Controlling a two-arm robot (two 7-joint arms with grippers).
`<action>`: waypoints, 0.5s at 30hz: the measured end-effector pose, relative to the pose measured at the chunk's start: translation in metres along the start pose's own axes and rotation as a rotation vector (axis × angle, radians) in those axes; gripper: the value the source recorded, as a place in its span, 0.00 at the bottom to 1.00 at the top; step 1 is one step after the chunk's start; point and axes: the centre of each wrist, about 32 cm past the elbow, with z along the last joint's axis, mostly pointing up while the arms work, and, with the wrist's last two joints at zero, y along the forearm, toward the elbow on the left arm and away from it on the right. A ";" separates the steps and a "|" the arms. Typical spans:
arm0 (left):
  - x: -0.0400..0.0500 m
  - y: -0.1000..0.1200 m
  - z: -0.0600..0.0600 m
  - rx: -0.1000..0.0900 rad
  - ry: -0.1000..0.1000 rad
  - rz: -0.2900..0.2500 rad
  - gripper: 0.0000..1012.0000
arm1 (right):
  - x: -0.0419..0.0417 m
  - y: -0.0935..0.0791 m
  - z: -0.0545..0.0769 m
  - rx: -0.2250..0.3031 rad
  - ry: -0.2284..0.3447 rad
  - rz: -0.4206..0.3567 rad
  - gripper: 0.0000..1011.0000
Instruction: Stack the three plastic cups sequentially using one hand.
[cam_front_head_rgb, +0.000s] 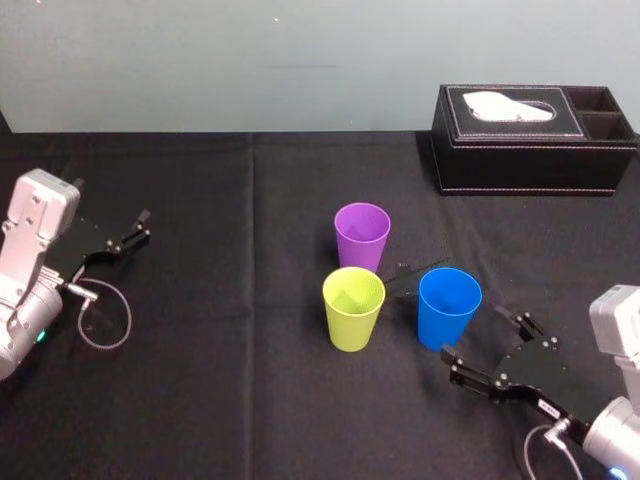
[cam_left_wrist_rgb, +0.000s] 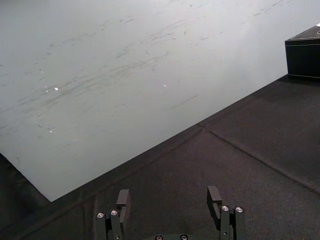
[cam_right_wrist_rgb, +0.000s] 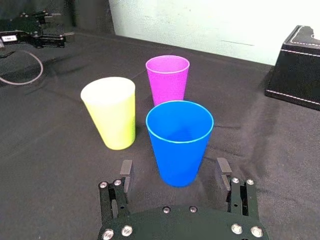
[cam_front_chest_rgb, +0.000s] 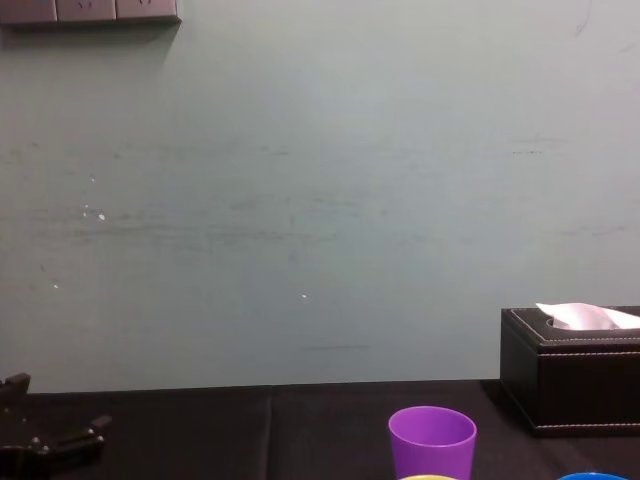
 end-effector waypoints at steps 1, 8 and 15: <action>0.0000 0.000 0.000 0.000 0.000 0.000 1.00 | -0.0003 0.001 0.000 0.002 0.002 -0.002 0.99; 0.0000 0.000 0.000 0.000 0.000 0.000 1.00 | -0.0008 0.011 -0.001 0.013 0.014 -0.020 0.99; 0.0000 0.000 0.000 0.000 0.000 0.000 1.00 | -0.0019 0.026 -0.004 0.031 0.019 -0.037 0.99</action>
